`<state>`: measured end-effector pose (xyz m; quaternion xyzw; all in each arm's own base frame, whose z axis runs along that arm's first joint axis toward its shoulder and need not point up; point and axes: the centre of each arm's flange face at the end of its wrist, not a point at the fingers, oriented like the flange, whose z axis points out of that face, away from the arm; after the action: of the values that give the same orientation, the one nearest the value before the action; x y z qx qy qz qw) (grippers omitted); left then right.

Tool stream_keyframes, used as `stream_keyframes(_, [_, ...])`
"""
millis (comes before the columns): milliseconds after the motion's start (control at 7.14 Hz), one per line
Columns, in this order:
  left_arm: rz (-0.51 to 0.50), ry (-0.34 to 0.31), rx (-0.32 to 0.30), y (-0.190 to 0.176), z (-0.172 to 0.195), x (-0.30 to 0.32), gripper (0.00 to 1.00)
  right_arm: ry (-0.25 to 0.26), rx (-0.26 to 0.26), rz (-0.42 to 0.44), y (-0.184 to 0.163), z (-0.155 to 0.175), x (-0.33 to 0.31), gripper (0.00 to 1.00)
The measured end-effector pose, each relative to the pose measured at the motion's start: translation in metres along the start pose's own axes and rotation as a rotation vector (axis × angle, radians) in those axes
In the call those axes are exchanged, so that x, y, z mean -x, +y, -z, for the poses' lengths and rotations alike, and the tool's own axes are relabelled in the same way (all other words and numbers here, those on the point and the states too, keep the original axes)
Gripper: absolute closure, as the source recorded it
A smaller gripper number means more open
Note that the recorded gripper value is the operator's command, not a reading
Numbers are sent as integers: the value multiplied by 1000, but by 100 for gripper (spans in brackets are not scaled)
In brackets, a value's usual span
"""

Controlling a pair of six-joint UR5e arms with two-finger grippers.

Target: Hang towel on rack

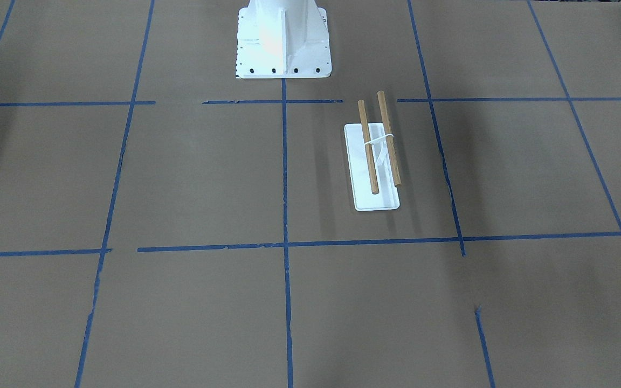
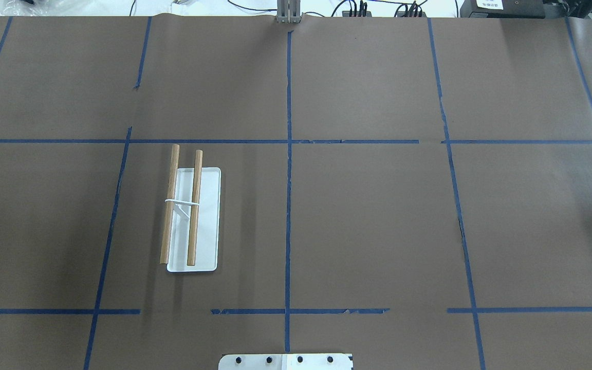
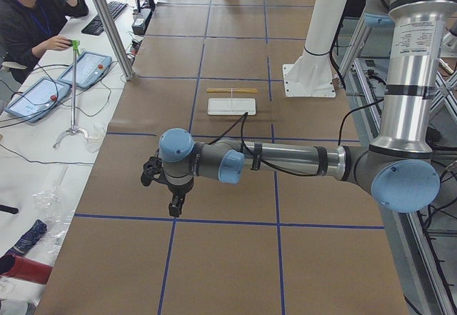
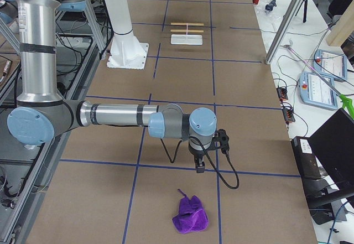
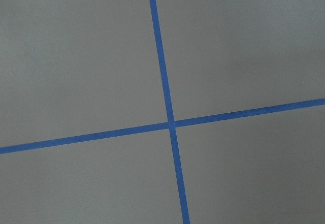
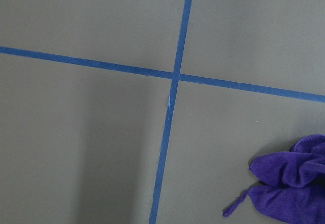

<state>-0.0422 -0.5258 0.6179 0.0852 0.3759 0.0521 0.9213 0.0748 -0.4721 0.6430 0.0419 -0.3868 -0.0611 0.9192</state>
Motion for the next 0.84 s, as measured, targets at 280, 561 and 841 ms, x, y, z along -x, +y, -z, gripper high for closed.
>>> stream_keyframes(280, [3, 0, 0, 3, 0, 1, 0, 0, -3, 0, -1, 2, 1, 0])
stream_keyframes(561, [-3, 0, -10, 2, 5, -4, 0, 6, -4, 5, -2, 3, 1, 0])
stream_keyframes(841, [-17, 1, -29, -2, 14, -13, 0, 17, -18, 22, -4, 6, 4, 0])
